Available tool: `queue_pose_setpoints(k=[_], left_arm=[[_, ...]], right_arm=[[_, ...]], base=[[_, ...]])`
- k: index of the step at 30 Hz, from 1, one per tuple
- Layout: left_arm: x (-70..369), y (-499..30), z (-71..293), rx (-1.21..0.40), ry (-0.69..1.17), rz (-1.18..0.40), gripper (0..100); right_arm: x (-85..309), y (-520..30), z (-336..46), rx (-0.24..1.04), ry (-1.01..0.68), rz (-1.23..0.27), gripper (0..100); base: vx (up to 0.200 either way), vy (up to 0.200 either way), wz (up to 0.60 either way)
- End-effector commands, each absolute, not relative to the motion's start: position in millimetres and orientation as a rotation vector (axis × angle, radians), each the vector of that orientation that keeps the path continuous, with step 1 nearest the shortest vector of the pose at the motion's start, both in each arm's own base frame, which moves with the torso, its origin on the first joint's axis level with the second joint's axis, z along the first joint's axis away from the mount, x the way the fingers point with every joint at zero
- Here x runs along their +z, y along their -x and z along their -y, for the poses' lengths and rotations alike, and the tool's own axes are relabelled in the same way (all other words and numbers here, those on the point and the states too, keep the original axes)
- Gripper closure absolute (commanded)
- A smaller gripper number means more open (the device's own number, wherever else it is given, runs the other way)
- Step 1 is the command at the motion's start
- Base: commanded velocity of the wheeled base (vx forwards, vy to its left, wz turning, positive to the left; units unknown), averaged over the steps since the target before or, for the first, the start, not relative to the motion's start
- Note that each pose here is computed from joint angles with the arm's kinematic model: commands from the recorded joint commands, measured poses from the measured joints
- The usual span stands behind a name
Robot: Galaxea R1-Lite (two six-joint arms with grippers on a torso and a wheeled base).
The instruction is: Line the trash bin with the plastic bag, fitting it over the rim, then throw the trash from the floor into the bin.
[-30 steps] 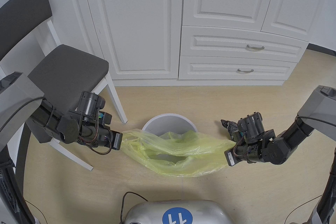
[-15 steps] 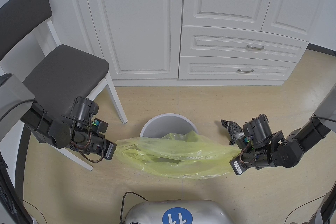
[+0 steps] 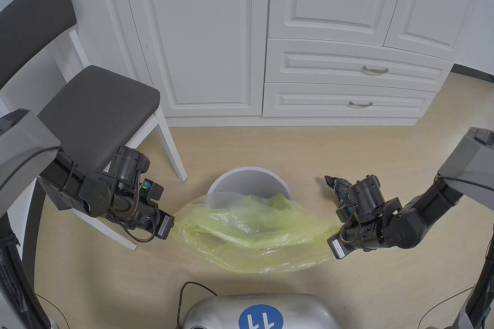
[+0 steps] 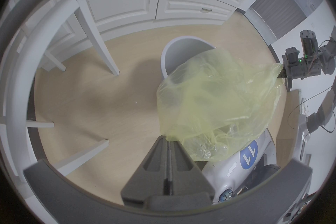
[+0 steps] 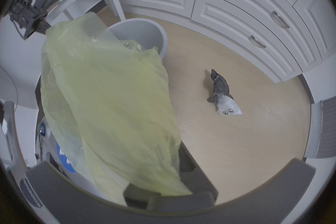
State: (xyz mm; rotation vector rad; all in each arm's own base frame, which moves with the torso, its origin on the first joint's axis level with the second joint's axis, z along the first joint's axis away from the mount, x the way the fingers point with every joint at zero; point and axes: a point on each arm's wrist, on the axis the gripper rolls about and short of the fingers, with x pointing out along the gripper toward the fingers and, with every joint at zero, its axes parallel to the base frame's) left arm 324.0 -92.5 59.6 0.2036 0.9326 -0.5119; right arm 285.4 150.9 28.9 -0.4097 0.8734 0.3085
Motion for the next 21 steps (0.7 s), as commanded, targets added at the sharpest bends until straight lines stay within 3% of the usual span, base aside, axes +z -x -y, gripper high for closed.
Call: queue_pose_setpoints(k=[1, 10, 21], left_arm=[[32, -342, 92, -0.5, -0.169, -0.99, 100], [20, -363, 105, -0.423, -0.025, -0.978, 100], [30, -361, 99, -0.408, -0.03, -0.97, 100]], right_arm=[[-8, -305, -160, 0.287, 0.37, -0.884, 100], [-31, -337, -161, 0.205, 0.234, -0.799, 100], [-22, -329, -141, 0.196, 0.307, -0.812, 100]], base=[[0.0, 0.0, 0.0], [0.0, 0.0, 0.0], [0.0, 0.0, 0.0]])
